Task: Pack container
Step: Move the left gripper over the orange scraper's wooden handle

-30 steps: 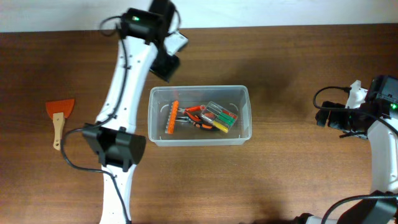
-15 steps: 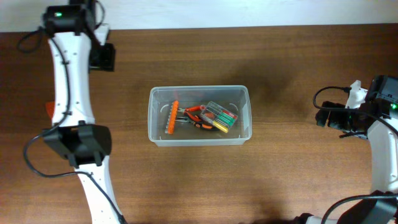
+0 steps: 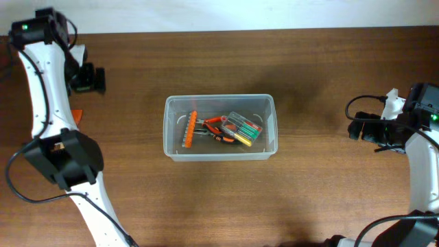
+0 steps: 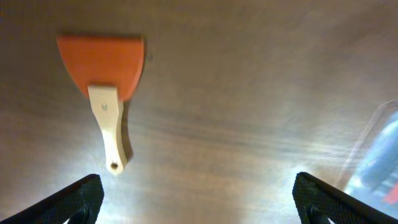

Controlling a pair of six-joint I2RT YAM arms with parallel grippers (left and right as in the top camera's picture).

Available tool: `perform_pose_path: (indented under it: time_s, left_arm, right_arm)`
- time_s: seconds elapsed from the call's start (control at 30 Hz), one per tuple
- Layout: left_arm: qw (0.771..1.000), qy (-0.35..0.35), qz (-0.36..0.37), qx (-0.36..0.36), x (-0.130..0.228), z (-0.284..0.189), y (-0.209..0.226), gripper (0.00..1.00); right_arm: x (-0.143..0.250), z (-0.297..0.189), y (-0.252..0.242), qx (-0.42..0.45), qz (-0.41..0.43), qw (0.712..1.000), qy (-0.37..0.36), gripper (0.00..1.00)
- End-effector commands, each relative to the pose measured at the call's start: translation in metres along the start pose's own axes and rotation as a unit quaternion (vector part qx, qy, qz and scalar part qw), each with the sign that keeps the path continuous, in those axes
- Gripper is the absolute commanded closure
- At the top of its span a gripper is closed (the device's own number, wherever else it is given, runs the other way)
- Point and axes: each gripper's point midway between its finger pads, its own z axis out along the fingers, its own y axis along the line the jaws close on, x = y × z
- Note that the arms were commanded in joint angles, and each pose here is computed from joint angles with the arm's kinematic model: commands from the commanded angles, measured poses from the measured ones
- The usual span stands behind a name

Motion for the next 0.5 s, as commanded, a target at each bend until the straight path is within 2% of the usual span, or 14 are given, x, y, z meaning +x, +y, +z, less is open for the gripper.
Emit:
perform_pose_path:
  time_s: [0.0, 0.27, 0.47]
  left_arm:
    - [0.998, 0.041, -0.04, -0.004, 0.02, 0.021, 0.032, 0.01]
    - [0.992, 0.076, -0.099, 0.003, 0.042, 0.062, 0.083, 0.01]
    - [0.998, 0.057, -0.033, 0.006, 0.037, 0.065, 0.096, 0.01]
  right_arm:
    - [0.0, 0.001, 0.001, -0.004, 0.005, 1.0, -0.001, 0.01]
    - [0.0, 0.001, 0.001, -0.004, 0.005, 1.0, -0.001, 0.01]
    - [0.0, 0.001, 0.001, -0.004, 0.005, 1.0, -0.001, 0.02]
